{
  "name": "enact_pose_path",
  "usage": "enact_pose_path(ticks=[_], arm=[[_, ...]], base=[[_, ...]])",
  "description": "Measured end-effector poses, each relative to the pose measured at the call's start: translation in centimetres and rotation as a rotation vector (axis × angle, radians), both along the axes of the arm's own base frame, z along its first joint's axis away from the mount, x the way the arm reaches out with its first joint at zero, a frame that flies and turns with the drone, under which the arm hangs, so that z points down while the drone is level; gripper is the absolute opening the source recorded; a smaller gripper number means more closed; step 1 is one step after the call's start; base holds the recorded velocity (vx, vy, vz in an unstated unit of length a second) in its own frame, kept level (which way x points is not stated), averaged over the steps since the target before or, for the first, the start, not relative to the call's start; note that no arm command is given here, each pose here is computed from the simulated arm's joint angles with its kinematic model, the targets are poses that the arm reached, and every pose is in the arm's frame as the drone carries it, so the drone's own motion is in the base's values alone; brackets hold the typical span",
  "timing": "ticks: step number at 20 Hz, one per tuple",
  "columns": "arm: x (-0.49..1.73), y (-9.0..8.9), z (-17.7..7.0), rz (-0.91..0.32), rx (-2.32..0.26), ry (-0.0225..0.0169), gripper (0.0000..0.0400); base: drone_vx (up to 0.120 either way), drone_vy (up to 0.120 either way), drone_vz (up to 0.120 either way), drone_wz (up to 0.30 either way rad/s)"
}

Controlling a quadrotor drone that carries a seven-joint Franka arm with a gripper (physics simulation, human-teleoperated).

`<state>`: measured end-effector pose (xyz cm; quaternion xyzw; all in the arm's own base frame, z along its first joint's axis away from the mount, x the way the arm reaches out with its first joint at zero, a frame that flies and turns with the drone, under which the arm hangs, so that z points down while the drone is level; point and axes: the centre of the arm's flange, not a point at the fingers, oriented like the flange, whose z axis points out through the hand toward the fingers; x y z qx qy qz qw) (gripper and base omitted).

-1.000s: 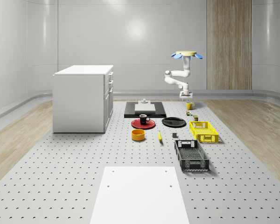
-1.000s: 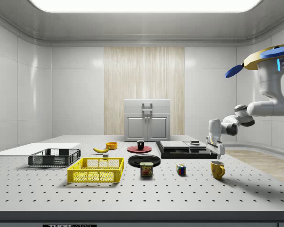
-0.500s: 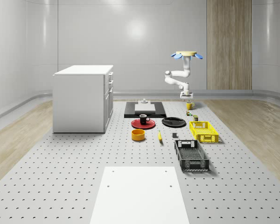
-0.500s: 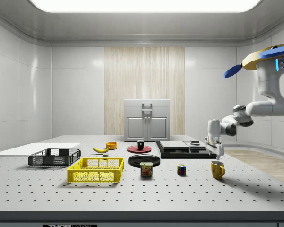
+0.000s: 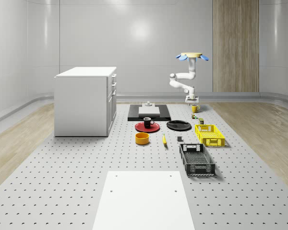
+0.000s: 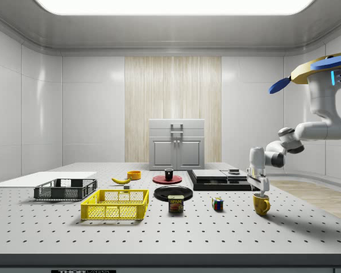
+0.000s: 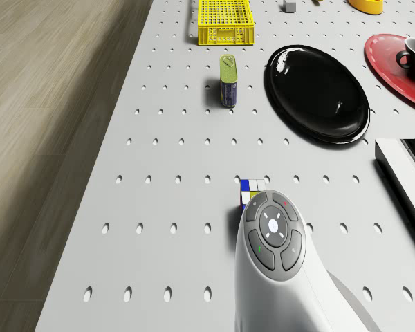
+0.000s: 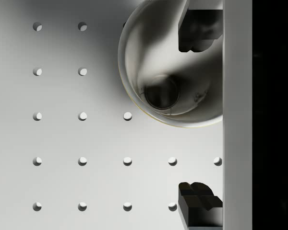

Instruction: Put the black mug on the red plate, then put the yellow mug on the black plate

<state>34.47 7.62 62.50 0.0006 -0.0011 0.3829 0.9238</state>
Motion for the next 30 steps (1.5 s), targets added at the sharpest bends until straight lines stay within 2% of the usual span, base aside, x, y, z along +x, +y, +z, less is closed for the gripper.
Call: enact_pose_path(ticks=[13,16,19,23,30], arm=[[0.0,0.1,1.6,0.0,0.0,-0.0001,0.04],[0.0,0.1,1.7,0.0,0.0,-0.0001,0.0259],[0.0,0.1,1.7,0.0,0.0,-0.0001,0.018],[0.0,0.2,1.8,0.0,0.0,-0.0001,0.0136],[0.0,0.2,0.8,0.0,0.0,-0.0001,0.0114]], base=[[0.0,0.0,0.0,0.0],[0.0,0.0,0.0,0.0],[0.0,0.0,0.0,0.0],[0.0,0.0,0.0,0.0],[0.0,0.0,0.011,0.0]])
